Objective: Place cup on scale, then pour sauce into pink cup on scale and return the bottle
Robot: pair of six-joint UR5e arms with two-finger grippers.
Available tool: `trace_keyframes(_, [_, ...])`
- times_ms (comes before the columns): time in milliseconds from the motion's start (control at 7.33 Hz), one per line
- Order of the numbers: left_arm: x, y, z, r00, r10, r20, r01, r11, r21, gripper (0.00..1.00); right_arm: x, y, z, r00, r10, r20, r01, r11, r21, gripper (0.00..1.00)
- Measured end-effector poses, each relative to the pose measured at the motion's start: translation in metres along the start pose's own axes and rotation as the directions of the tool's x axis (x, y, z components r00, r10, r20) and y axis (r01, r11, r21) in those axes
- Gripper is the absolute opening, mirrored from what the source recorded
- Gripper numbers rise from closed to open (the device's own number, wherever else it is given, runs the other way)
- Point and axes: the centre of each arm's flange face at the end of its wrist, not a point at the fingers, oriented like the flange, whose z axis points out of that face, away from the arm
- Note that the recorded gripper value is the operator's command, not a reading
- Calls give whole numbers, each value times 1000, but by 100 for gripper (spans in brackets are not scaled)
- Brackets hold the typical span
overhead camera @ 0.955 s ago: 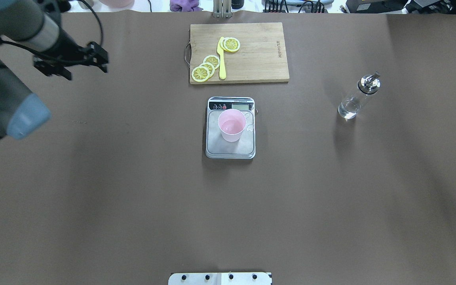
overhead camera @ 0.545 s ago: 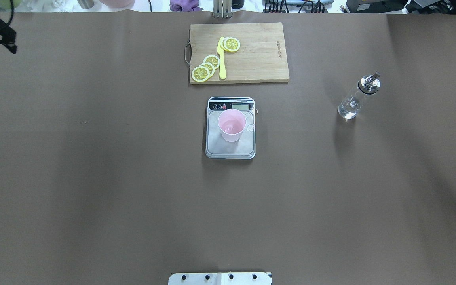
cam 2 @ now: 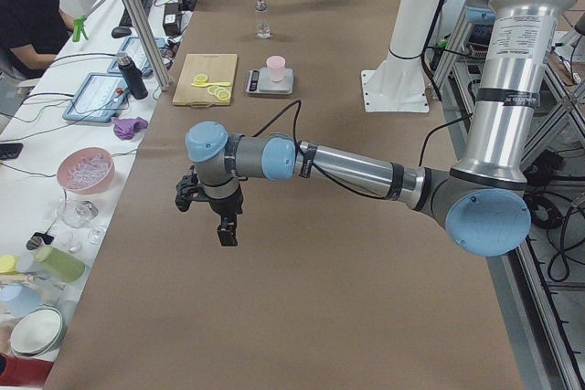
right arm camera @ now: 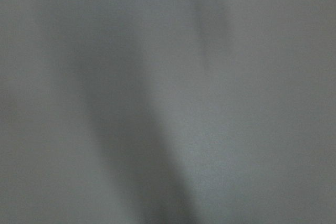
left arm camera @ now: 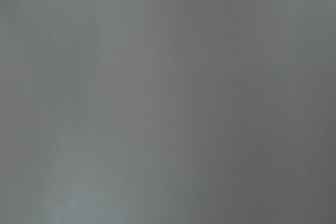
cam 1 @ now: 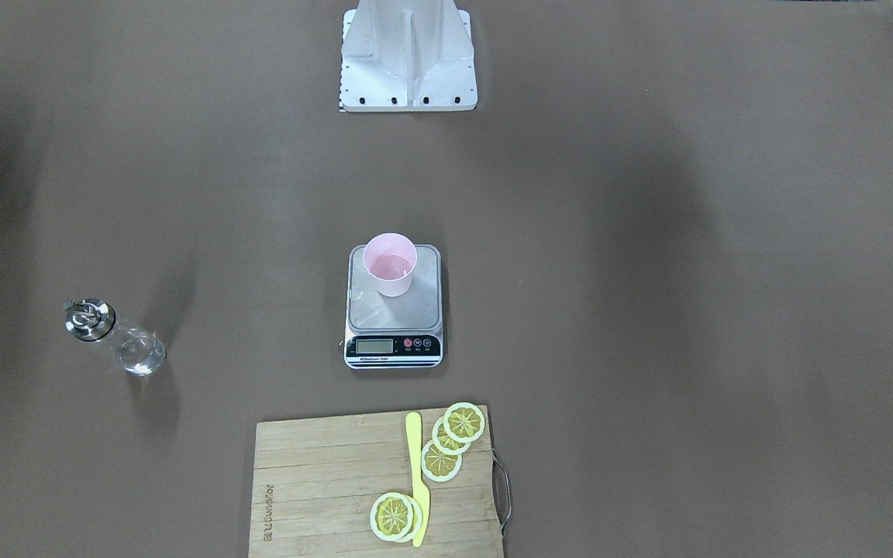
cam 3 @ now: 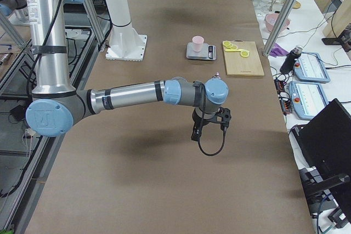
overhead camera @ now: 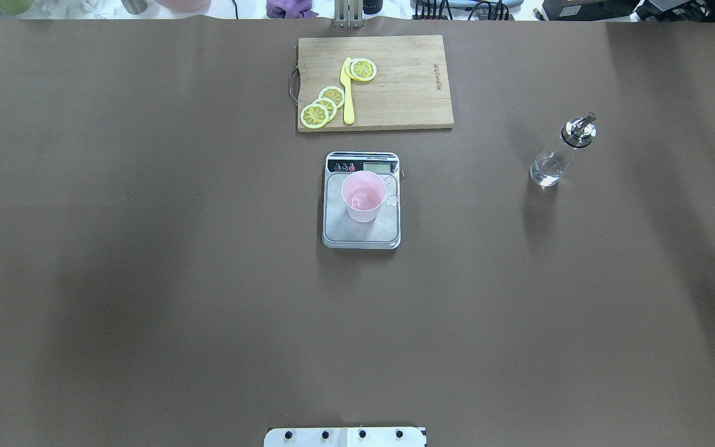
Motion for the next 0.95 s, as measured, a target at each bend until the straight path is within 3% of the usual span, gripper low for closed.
trace_keyframes(955, [-30, 22, 30, 999, -35, -11, 35, 999, -39, 98, 13, 3, 10, 1000, 24, -1, -24, 1000, -18, 100])
